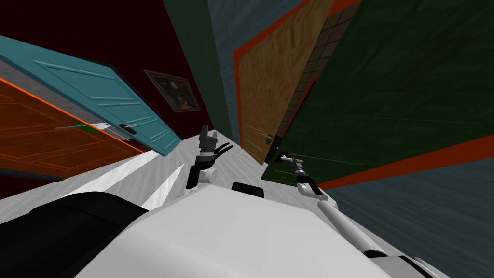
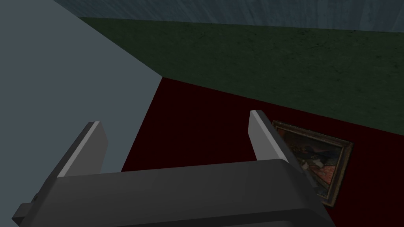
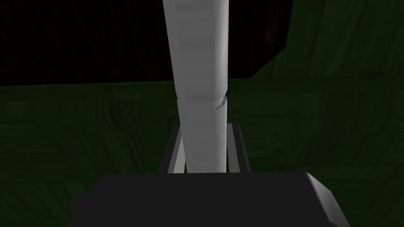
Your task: Pull the door open
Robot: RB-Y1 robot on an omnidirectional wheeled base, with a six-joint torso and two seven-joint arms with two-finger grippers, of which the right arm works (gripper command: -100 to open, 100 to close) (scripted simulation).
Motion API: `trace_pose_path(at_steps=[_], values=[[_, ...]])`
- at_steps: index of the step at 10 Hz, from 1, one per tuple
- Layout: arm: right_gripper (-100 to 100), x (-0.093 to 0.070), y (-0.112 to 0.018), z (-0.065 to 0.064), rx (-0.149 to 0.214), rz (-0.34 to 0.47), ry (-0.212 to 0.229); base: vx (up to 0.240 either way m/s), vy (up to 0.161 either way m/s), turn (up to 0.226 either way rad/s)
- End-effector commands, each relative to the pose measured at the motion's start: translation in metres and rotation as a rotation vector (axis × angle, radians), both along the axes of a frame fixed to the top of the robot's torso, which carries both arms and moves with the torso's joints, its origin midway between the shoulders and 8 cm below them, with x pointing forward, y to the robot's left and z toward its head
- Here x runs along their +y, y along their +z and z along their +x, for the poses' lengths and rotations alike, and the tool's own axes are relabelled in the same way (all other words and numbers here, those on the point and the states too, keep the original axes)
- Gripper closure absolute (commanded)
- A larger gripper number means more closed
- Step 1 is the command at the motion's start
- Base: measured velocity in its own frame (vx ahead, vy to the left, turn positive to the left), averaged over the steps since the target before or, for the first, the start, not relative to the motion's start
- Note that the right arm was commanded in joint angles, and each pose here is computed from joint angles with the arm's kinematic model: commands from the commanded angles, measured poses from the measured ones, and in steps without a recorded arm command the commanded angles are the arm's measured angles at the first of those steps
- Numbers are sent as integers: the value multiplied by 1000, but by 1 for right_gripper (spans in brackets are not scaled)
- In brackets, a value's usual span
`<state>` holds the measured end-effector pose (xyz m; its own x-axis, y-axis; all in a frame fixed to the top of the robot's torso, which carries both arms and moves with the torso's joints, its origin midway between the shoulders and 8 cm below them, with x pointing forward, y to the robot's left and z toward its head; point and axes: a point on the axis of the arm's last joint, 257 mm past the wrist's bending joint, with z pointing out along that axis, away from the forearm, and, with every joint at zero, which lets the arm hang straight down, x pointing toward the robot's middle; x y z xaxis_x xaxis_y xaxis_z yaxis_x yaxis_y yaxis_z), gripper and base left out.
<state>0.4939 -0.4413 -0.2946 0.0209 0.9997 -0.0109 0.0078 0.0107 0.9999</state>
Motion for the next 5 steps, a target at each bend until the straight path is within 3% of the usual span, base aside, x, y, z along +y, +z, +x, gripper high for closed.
trace_pose_path(at_steps=[1, 5], values=[[100, 5, 1, -7, -6, 2, 28, -233, -100, 190], [100, 9, 2, -25, -10, 5, 78, -187, -90, 129]])
